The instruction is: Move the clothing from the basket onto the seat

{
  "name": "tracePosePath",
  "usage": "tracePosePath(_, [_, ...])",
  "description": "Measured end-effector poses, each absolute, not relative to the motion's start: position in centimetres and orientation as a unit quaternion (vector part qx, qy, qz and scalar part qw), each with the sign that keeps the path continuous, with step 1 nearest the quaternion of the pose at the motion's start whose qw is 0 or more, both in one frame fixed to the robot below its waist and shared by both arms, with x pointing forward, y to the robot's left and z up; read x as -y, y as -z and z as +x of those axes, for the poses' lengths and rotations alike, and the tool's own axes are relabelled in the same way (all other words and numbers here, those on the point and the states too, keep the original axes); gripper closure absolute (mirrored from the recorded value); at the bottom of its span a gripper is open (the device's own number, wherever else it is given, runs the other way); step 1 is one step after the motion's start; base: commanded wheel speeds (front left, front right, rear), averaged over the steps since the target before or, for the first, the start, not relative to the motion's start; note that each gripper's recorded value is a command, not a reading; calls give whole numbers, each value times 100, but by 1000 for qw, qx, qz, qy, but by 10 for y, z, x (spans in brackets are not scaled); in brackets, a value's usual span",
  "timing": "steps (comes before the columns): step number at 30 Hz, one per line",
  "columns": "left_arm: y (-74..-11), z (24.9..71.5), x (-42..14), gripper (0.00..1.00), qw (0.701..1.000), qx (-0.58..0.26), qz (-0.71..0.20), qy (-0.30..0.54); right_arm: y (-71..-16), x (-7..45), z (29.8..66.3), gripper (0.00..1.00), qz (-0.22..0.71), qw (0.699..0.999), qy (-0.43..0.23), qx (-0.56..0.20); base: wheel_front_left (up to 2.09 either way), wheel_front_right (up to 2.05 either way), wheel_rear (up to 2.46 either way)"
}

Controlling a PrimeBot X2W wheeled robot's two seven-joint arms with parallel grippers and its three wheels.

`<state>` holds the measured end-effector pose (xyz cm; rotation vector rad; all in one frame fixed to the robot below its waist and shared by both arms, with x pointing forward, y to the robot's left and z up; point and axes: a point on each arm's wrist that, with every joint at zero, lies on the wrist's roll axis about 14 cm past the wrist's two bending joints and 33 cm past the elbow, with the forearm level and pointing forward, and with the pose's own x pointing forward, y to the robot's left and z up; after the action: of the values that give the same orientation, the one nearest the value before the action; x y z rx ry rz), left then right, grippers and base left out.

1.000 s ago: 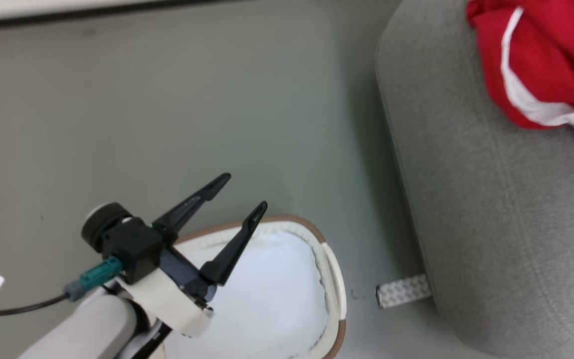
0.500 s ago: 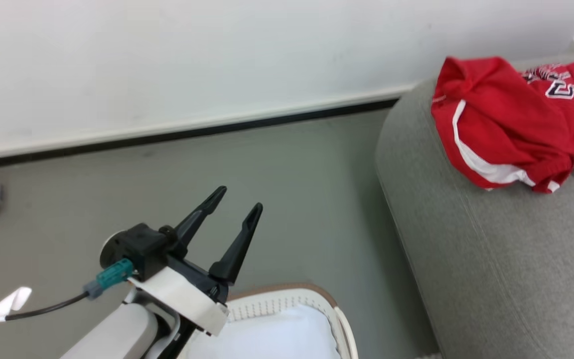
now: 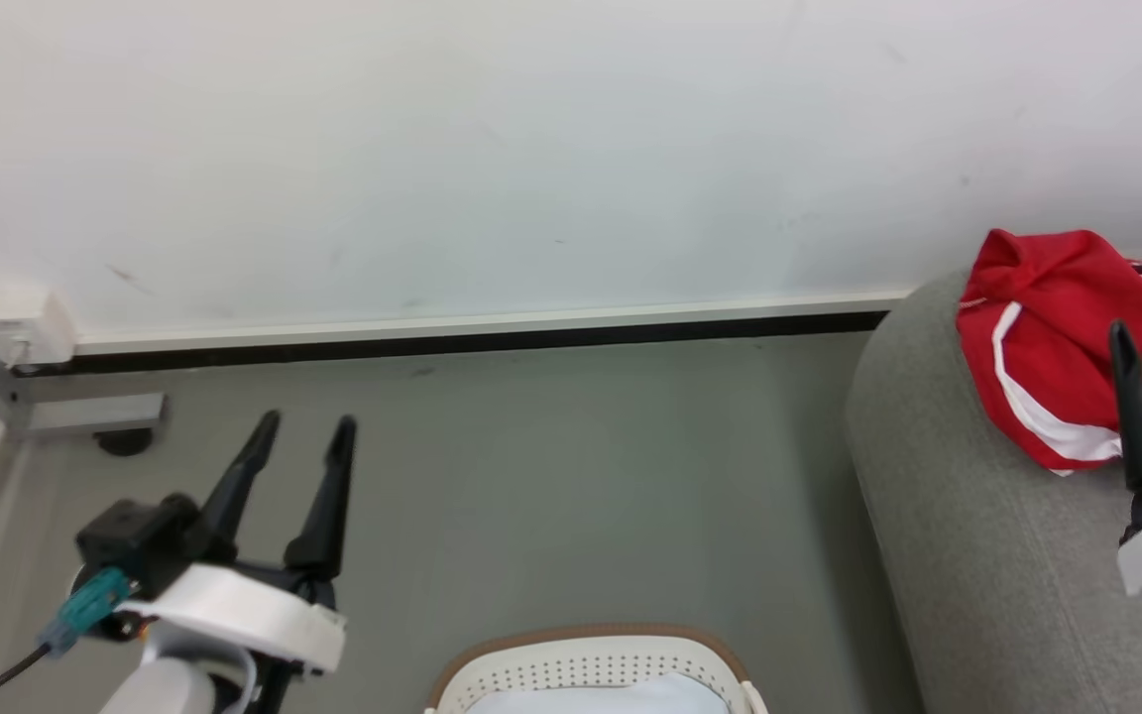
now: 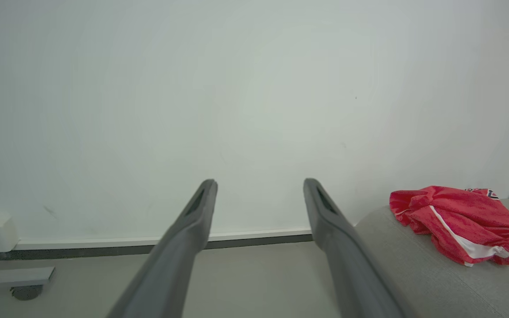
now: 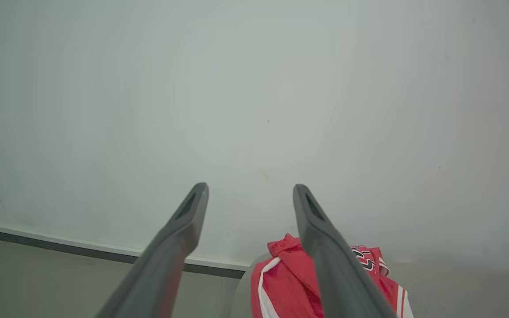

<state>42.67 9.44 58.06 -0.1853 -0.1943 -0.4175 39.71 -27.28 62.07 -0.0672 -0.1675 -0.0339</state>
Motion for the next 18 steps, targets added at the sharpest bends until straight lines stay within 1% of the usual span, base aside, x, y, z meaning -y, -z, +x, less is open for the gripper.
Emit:
tracePosePath(4, [-577,417,-127,0,977,102,-100,157,-616,252,385,0,-15,994,8,106,0,0,0])
tracePosePath(7, [-582,409,-145,0,978,120,-111,130,-598,232,375,0,14,994,-3,105,0,0,0])
tracePosePath(10, [-560,398,-158,0,984,98,-112,103,-583,219,365,0,35,994,-8,105,0,0,0])
tracePosePath(15, [-540,390,-163,0,986,78,-119,85,-546,198,354,0,64,995,-22,77,0,0,0])
tracePosePath(18, [-527,386,-161,0,988,62,-110,85,-529,195,349,0,71,995,-19,67,0,0,0])
